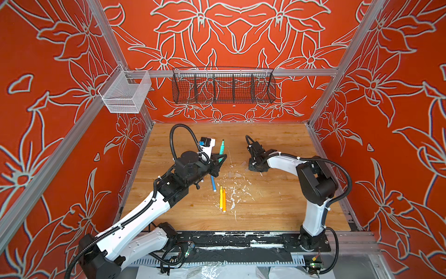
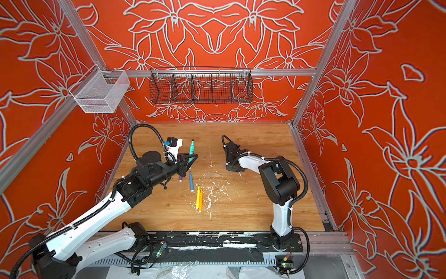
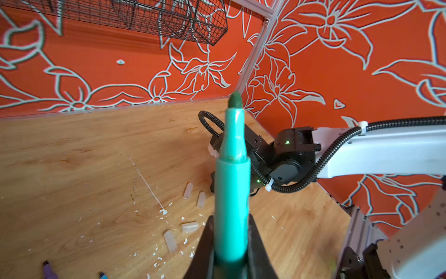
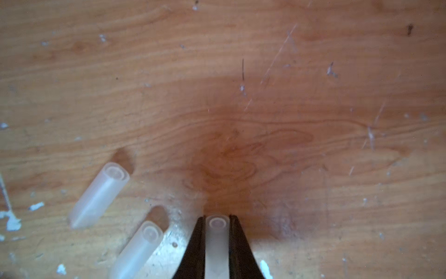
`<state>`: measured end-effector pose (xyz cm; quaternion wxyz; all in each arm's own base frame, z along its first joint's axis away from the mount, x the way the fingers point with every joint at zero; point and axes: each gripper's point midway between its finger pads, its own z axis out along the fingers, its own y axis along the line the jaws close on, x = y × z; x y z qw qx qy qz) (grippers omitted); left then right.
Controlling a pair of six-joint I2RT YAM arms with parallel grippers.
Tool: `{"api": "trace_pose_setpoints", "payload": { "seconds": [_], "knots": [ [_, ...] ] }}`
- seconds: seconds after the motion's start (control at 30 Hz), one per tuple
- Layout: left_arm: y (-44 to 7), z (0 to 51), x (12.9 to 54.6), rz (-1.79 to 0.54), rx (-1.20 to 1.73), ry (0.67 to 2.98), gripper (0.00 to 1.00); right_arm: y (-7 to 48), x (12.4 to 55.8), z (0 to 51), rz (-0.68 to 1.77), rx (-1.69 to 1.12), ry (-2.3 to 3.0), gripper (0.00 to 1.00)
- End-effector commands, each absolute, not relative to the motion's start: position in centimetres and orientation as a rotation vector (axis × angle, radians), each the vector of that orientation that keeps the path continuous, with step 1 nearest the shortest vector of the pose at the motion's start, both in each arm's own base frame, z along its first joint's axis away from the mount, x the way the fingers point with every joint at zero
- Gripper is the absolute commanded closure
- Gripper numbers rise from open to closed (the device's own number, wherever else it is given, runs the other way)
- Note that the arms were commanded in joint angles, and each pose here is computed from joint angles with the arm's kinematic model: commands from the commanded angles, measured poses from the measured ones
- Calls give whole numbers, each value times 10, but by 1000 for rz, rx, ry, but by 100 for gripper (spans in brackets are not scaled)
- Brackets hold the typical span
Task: Insert the pens into the pen caps
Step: 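Close the right gripper on the cap and lift it off the table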
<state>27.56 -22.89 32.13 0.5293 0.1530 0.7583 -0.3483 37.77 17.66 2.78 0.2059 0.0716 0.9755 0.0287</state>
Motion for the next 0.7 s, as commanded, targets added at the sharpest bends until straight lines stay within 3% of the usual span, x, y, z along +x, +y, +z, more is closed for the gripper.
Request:
{"api": "trace_pose_setpoints", "payload": {
  "seconds": [0.0,0.17,0.67],
  "knots": [
    [-238,353,247,-992,446,1728,100,187,370,51,183,204,2663,96],
    [-231,341,250,-981,377,1745,100,187,360,87,287,212,2598,97],
    [-260,319,276,-913,537,1788,100,191,352,217,554,145,2239,100]
  ]
}}
